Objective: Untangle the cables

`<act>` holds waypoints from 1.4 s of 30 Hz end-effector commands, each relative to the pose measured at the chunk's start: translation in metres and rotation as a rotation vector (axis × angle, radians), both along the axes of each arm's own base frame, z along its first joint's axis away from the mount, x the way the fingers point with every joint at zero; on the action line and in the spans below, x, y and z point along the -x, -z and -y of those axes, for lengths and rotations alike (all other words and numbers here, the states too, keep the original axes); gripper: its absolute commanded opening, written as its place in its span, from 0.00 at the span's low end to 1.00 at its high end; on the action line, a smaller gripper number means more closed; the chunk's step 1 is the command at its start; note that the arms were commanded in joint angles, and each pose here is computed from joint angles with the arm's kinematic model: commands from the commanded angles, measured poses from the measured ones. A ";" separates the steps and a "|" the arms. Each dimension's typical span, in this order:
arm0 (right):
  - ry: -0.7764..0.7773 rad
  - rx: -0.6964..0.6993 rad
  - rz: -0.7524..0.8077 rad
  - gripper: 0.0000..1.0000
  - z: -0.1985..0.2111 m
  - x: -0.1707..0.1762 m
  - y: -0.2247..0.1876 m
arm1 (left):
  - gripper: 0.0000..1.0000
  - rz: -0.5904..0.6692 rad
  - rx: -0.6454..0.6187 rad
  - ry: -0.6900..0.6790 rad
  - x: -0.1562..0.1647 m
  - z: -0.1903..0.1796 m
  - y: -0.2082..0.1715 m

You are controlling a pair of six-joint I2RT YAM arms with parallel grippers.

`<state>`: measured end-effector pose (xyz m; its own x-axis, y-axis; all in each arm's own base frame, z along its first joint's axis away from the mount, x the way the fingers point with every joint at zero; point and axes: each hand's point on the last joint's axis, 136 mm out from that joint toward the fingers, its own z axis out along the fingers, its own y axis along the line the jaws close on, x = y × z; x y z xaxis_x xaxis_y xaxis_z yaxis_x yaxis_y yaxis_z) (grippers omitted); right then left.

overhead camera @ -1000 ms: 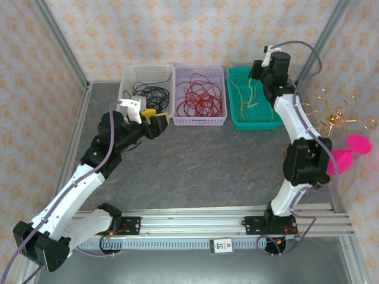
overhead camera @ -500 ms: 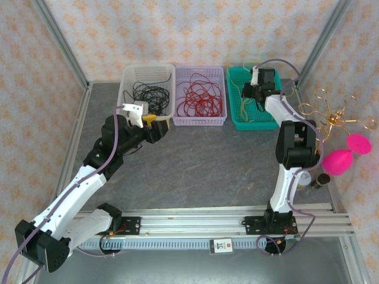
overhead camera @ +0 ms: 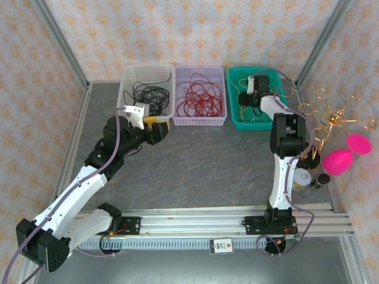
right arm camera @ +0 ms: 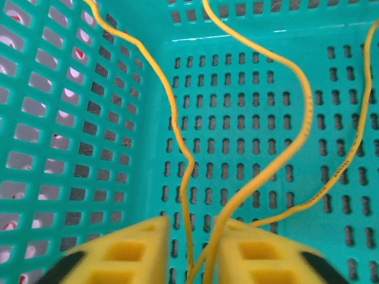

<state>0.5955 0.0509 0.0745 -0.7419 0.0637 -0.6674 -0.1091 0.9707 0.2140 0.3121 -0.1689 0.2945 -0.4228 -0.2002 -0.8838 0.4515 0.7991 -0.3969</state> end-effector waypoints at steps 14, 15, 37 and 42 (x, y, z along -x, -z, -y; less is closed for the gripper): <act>0.074 0.027 0.302 0.52 -0.002 0.089 -0.148 | 0.70 0.012 0.004 -0.125 -0.007 -0.021 0.017; 0.081 0.043 0.317 0.52 -0.006 0.105 -0.147 | 0.70 0.008 -0.005 -0.147 -0.008 -0.024 0.021; 0.396 0.069 0.767 0.72 0.065 0.248 -0.082 | 0.84 0.093 -0.365 -0.850 -0.018 -0.190 0.103; 0.350 0.064 0.820 0.73 0.059 0.250 -0.068 | 0.88 0.195 -0.399 -0.838 -0.024 -0.199 0.114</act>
<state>0.3437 -0.0115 0.1153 -0.1144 0.1634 -0.9799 0.1462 0.9784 0.1461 0.3300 0.0275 0.1662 -0.2158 -0.1178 -0.9693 -0.3287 0.9435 -0.0415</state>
